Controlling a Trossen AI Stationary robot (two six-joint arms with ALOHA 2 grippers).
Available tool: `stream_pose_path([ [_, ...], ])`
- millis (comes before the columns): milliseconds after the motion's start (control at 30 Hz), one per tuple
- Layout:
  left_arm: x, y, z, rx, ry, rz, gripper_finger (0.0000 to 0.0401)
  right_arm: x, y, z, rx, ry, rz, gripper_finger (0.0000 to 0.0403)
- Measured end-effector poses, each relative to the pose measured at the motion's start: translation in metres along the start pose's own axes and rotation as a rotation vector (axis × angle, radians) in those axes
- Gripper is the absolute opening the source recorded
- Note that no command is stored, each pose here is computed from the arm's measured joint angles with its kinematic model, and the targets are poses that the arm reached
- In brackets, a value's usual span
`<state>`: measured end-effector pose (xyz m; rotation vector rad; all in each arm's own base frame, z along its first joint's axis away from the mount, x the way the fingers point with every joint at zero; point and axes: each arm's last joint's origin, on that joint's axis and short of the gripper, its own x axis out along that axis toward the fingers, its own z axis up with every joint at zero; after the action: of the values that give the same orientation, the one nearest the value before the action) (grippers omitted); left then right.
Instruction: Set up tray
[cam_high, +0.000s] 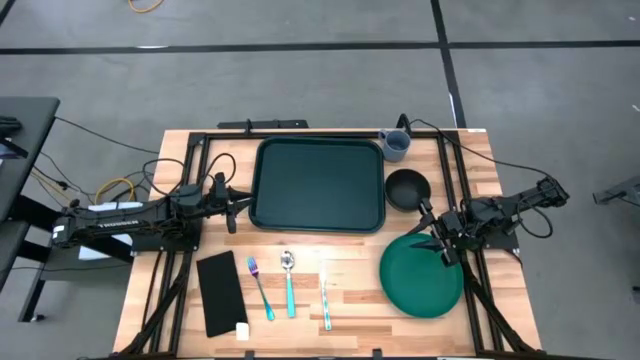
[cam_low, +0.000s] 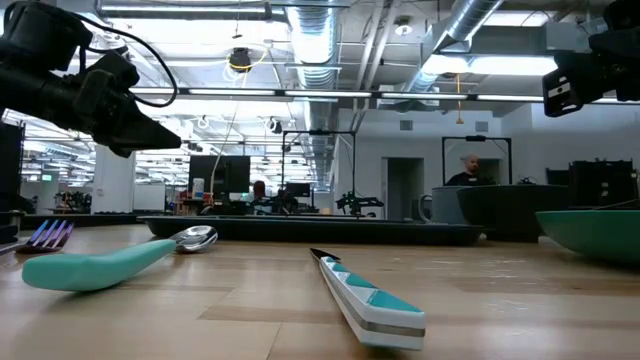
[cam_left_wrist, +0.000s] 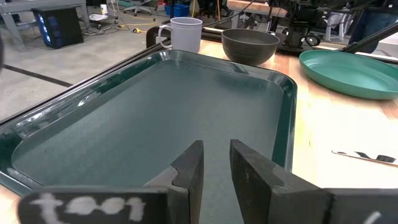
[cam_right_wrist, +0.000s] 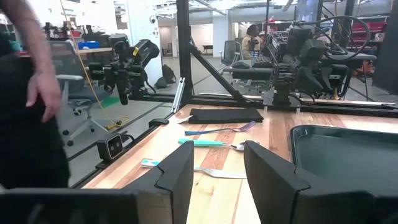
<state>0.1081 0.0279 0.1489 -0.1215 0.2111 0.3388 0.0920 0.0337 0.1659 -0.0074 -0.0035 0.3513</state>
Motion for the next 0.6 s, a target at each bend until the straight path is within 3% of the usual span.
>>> stream_pose_path([
  [233, 0.000, 0.000, 0.000, 0.000, 0.000, 0.000, 0.0067, 0.000, 0.000, 0.009, 0.026, -0.089, 0.004, 0.0134],
  [433, 0.000, 0.000, 0.000, 0.000, 0.000, 0.000, 0.0067, -0.005, 0.001, 0.032, 0.516, -0.326, 0.095, 0.0134],
  [600, 0.000, 0.000, 0.000, 0.000, 0.000, 0.000, 0.0067, -0.009, -0.001, 0.040, 0.742, -0.424, 0.100, 0.0134],
])
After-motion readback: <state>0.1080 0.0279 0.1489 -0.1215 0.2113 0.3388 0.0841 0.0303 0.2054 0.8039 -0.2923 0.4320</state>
